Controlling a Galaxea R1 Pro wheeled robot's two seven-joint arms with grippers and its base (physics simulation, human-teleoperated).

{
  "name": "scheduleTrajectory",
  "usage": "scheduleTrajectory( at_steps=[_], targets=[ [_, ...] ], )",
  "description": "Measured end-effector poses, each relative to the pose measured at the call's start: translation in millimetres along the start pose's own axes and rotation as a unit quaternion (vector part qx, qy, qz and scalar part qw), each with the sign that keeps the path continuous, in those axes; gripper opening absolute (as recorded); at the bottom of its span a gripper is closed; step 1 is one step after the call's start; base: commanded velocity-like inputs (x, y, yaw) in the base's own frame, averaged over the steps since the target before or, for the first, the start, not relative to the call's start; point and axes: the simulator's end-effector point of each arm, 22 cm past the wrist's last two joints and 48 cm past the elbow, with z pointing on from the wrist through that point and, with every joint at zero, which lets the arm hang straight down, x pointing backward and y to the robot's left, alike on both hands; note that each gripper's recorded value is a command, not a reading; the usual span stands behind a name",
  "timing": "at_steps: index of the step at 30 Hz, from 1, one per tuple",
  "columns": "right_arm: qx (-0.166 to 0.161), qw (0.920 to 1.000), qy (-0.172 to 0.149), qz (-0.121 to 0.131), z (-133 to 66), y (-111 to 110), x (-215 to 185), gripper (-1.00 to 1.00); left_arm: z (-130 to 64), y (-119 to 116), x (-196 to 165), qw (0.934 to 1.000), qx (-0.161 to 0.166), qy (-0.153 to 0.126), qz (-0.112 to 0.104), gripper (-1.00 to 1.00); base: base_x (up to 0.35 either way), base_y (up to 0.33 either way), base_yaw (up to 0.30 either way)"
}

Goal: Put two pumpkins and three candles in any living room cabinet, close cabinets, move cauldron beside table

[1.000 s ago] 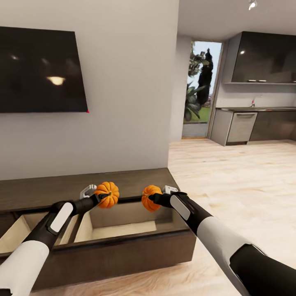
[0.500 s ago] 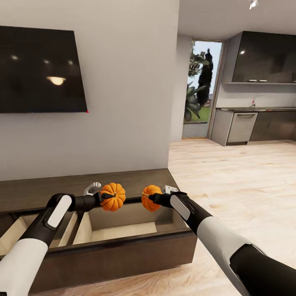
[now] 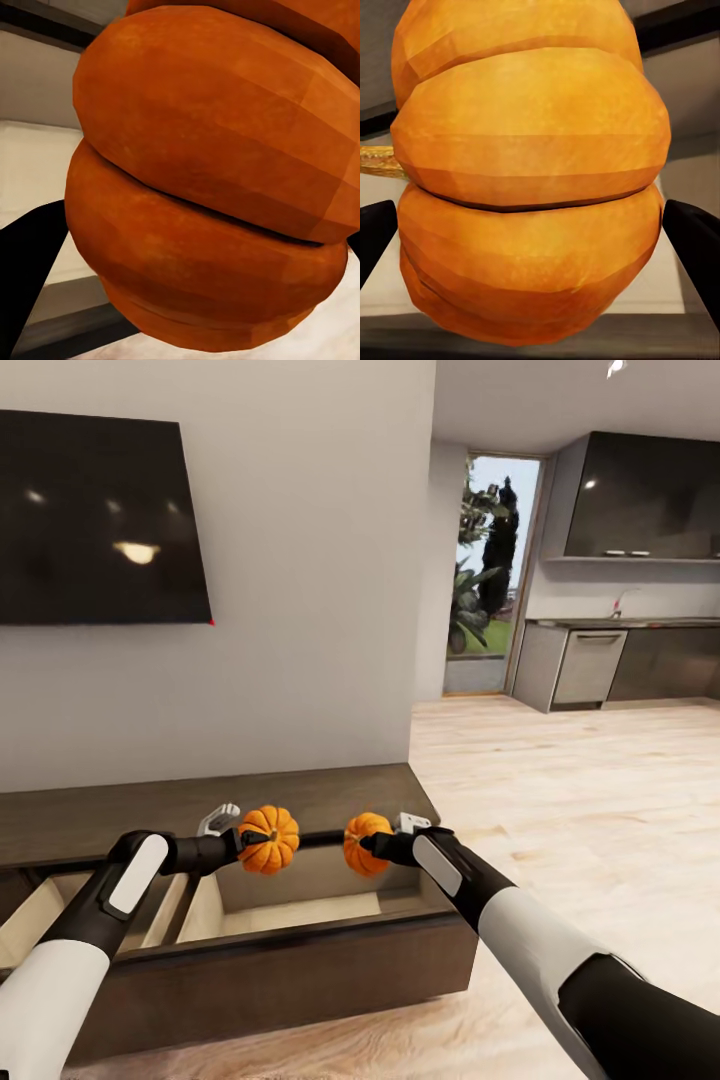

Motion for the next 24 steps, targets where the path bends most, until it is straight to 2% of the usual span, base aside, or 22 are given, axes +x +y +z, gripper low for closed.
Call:
scheduleTrajectory(
  at_steps=[4,10,15,18,22,24],
  targets=[
    [0.003,0.9999,0.004,-0.011,5.1,-3,12,-1.00,3.9,9,7,1.0000,-0.007,0.001,0.000,-1.00,0.000,0.000,0.000],
    [0.005,0.9999,0.010,-0.013,13.4,-9,25,-1.00,11.6,38,16,0.9981,-0.062,0.001,0.002,-1.00,0.000,0.000,0.000],
    [0.007,0.9997,0.020,-0.009,22.3,-15,34,-1.00,20.5,48,18,0.9974,-0.072,-0.001,-0.002,-1.00,0.000,0.000,0.000],
    [0.008,0.9996,0.025,-0.007,27.5,-18,40,-1.00,26.4,55,13,0.9968,-0.078,-0.018,0.000,-1.00,0.000,0.000,0.000],
    [0.010,0.9994,0.033,-0.004,34.4,-22,48,-1.00,32.3,70,10,0.9941,-0.102,-0.032,0.016,-1.00,0.000,0.000,0.000],
    [0.011,0.9993,0.036,-0.003,37.8,-24,51,-1.00,38.0,74,7,0.9915,-0.117,-0.045,0.033,-1.00,0.000,0.000,0.000]
  ],
)
